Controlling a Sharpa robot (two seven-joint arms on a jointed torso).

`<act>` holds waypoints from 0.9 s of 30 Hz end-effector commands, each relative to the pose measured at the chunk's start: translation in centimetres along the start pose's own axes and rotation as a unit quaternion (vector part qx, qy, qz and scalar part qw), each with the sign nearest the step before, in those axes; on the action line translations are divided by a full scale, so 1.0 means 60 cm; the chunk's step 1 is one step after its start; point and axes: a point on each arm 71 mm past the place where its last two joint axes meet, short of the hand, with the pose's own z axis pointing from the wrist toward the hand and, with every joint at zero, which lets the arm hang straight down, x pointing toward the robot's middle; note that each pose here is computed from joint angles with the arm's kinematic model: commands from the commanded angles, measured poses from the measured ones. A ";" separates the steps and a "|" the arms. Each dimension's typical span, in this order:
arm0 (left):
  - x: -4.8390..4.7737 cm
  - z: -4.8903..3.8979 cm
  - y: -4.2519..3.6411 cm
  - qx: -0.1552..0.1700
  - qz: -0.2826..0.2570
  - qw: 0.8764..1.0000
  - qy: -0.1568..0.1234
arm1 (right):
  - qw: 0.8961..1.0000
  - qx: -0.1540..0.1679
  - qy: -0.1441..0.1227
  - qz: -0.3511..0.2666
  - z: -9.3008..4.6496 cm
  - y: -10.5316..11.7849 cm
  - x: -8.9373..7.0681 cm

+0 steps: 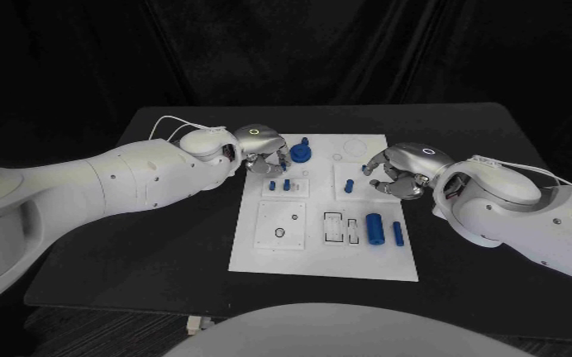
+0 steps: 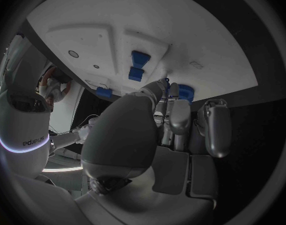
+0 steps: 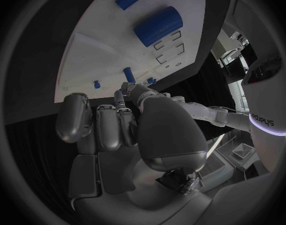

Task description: Assemble the parts on the task board

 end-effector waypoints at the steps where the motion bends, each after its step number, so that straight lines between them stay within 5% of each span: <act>1: 0.011 -0.002 -0.004 0.005 -0.005 1.000 0.016 | 1.000 -0.001 0.002 -0.001 0.000 0.001 0.002; 27: 0.013 -0.003 -0.007 0.010 -0.008 1.000 0.024 | 1.000 -0.001 0.004 0.000 0.001 0.002 0.005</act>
